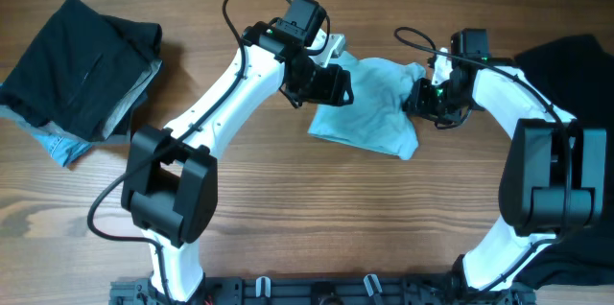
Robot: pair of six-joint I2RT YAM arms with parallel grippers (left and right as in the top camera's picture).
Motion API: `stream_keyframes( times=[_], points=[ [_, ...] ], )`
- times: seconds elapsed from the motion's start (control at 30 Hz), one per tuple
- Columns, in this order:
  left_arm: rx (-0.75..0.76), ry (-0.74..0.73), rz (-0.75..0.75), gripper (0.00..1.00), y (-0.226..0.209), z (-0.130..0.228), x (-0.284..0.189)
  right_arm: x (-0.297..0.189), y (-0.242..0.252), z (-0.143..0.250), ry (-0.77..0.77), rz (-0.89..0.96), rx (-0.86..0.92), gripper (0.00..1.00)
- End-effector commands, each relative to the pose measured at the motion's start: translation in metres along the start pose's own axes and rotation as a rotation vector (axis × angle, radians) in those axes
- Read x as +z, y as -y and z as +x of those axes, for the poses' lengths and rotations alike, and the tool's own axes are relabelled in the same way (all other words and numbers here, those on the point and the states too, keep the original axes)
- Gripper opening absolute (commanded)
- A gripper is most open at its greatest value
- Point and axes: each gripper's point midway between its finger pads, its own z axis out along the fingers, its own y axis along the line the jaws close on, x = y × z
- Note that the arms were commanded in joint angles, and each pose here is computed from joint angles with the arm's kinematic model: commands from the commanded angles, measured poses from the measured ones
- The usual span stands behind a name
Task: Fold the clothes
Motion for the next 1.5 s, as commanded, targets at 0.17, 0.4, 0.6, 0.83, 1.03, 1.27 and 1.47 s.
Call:
stream_keyframes(
  times=[0.17,0.4,0.6,0.83,1.03,1.27,1.47],
  points=[
    [-0.076,0.007,-0.103,1.00,-0.067,-0.017,0.038,-0.016,-0.009,0.003,0.008,-0.018,-0.003,0.61],
    [-0.151,-0.031,0.079,1.00,-0.085,-0.020,0.068,-0.016,-0.005,0.002,0.014,0.003,0.002,0.61],
    [-0.164,-0.146,0.174,0.75,-0.071,0.006,0.110,-0.016,-0.005,0.003,0.011,0.003,0.006,0.60],
    [-0.123,-0.164,0.209,0.04,-0.057,0.010,0.112,-0.016,-0.005,0.002,0.012,0.003,0.005,0.59],
    [-0.222,0.023,0.124,0.04,-0.090,-0.056,-0.018,-0.017,-0.019,0.003,0.005,-0.077,0.003,0.59],
    [-0.335,0.323,0.060,0.04,-0.166,-0.091,-0.159,-0.017,-0.024,0.009,-0.023,-0.108,0.063,0.57],
    [-0.539,0.581,-0.051,0.04,-0.272,-0.048,-0.289,-0.017,-0.023,0.015,-0.050,-0.105,0.100,0.56]
  ],
)
